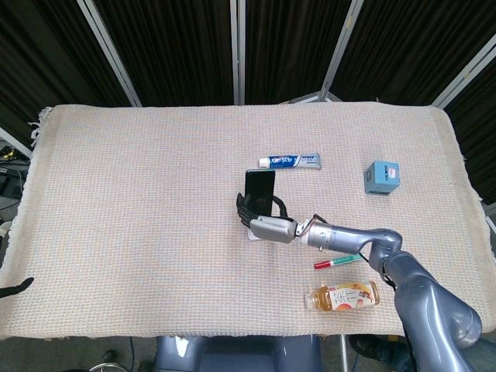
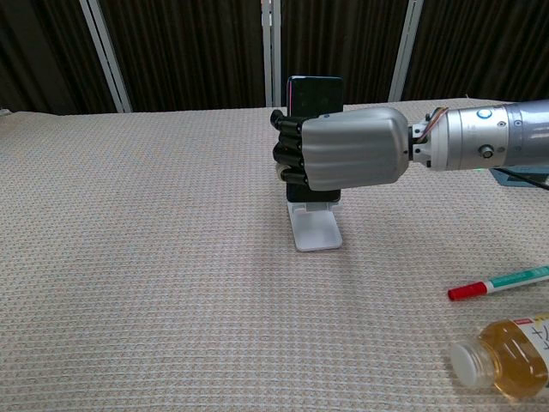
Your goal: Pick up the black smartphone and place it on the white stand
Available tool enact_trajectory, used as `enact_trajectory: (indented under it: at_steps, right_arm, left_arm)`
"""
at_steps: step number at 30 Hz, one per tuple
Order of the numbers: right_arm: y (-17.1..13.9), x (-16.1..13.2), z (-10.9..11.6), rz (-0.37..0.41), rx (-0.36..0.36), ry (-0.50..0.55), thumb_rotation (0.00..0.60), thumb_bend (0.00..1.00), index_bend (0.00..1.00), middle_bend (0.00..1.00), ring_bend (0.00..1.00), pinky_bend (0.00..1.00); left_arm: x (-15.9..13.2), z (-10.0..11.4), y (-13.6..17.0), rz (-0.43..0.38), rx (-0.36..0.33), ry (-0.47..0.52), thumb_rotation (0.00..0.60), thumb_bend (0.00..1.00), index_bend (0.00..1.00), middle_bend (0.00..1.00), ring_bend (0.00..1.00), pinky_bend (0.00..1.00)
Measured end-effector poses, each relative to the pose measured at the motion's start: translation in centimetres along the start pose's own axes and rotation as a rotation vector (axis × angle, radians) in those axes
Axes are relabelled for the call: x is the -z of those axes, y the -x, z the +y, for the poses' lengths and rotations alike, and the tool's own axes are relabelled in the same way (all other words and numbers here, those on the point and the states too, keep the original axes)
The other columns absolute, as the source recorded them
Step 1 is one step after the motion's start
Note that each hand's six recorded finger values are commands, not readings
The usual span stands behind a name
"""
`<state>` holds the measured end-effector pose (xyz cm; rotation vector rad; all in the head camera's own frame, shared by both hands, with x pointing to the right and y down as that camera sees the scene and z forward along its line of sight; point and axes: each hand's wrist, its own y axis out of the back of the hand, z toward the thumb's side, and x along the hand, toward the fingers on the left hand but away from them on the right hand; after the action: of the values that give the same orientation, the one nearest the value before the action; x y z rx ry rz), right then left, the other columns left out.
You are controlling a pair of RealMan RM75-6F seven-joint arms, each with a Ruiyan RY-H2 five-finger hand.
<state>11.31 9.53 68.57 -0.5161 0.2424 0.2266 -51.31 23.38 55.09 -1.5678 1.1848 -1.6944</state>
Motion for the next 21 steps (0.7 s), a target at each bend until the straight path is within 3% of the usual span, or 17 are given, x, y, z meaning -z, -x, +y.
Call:
enact_trajectory:
  at_steps: [9, 16, 21]
  right_arm:
    - [-0.16, -0.48, -0.15, 0.014, -0.003, -0.002, 0.600, 0.37, 0.51, 0.48, 0.31, 0.25]
    - [-0.27, -0.78, -0.20, 0.011, -0.012, 0.013, 0.600, 0.34, 0.45, 0.38, 0.23, 0.21]
    - [-0.41, -0.93, -0.13, 0.010, -0.013, 0.022, 0.600, 0.32, 0.30, 0.26, 0.17, 0.19]
  left_arm:
    - [0.00, 0.02, -0.02, 0.001, -0.003, 0.000, 0.600, 0.00, 0.00, 0.00, 0.00, 0.00]
    - [0.00, -0.01, -0.02, 0.001, -0.002, 0.000, 0.600, 0.00, 0.00, 0.00, 0.00, 0.00]
    - [0.02, -0.06, -0.02, 0.003, 0.000, -0.002, 0.600, 0.00, 0.00, 0.00, 0.00, 0.00]
